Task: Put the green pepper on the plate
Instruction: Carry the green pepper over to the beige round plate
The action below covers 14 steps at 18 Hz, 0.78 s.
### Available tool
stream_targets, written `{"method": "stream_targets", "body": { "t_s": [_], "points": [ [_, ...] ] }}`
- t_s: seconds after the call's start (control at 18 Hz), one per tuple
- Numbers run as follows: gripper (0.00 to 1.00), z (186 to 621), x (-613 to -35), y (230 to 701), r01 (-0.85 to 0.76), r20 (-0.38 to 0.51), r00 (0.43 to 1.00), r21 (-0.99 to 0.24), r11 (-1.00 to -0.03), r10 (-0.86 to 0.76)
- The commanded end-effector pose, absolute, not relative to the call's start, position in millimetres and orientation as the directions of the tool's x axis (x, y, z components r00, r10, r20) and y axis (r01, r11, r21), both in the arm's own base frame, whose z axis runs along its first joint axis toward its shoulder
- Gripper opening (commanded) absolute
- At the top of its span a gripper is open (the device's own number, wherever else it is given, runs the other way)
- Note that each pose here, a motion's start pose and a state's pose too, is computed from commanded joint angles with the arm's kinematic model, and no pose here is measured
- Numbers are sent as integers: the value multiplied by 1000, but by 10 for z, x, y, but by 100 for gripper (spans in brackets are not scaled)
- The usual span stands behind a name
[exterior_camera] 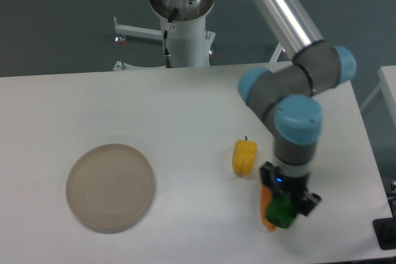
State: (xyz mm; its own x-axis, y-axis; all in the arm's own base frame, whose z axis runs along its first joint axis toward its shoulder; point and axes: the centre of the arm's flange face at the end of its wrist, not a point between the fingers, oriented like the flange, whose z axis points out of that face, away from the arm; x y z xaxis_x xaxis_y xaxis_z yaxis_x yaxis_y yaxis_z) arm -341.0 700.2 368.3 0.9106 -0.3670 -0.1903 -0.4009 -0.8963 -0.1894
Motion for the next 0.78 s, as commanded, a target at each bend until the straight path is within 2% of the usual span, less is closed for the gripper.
{"method": "stream_targets", "body": {
  "t_s": [0.28,0.61,0.78],
  "points": [
    [37,3816,-2348,7159,-237,-130,968,-223,-945,-212],
    [37,3597,-1497,7157,-91,-65,995,-200,-976,-80],
    [37,3448,-1071,7201,-82,-62,996,-217,-973,-70]
  ]
}}
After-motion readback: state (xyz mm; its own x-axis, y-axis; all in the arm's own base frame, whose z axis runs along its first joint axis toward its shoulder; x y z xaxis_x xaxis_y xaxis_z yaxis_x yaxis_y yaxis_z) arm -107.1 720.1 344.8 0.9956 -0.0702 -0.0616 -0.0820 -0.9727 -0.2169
